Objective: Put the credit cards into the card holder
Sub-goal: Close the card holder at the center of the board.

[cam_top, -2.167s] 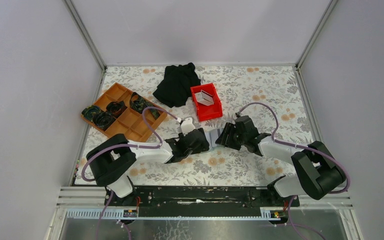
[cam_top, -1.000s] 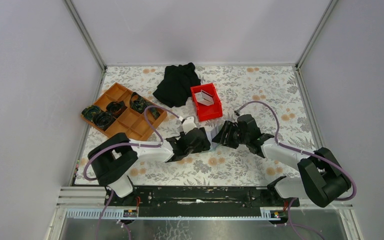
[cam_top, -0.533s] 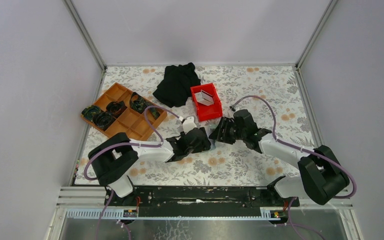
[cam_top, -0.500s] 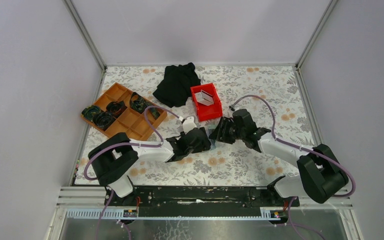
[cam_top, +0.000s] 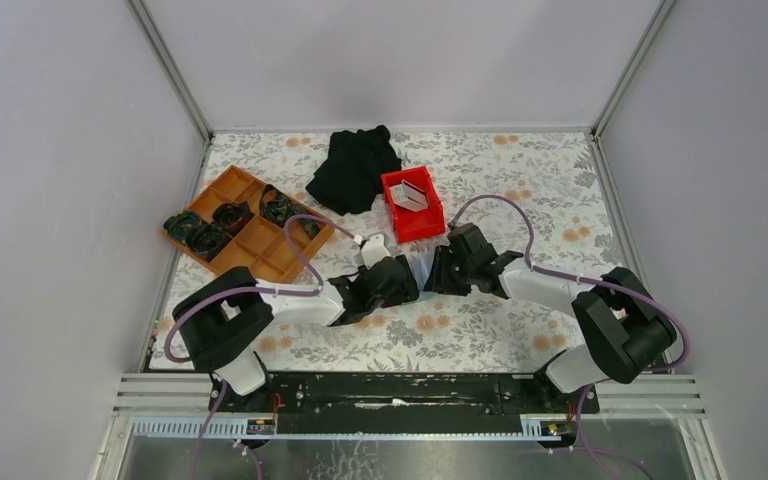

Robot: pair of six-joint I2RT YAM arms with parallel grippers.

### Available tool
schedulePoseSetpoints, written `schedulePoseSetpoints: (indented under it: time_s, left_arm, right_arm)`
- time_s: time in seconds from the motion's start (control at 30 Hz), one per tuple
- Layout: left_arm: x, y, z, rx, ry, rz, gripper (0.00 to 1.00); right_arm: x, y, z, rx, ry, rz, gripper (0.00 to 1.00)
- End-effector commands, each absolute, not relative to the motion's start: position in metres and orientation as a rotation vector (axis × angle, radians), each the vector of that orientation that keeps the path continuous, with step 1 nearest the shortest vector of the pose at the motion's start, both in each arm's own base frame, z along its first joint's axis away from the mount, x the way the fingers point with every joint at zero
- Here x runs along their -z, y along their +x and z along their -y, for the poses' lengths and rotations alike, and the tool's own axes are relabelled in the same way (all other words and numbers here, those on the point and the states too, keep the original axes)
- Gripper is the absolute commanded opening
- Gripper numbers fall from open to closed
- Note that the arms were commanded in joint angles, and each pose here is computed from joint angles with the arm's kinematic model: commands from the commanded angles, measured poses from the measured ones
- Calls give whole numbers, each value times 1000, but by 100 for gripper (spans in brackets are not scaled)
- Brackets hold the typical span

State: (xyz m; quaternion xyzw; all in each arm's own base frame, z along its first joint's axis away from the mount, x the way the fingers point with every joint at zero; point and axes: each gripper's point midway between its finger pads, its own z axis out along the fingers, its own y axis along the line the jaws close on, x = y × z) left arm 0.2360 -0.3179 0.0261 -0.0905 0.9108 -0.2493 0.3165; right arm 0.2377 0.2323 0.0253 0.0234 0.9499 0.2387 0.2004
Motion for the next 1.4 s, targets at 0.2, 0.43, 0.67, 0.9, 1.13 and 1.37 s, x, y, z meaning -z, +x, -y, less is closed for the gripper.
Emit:
schedulePoseSetpoints:
  time_s: [0.2,0.43,0.67,0.9,1.13,1.37]
  left_arm:
    - [4,213,293,558,-223,-2509,72]
    - [3,213,292,562,-219,-2504,72]
    - [-5,210,276,513,-240,-2491,72]
    - [-12,202,249,484,-325,-2459,71]
    - [-14,196,232,451,-362,-2448,71]
    - [-13,196,213,367,-404,-2431,71]
  right_arm:
    - [-77,247,-265,-702,-82,-2527,52]
    - [-85,243,-269,-695,-99,-2507,54]
    - [-95,245,-278,-703,-132,-2488,56]
    - [-97,247,-291,-696,-177,-2491,56]
    - [-90,246,-310,-691,-239,-2510,56]
    - [-88,250,-326,-655,-298,-2518,57]
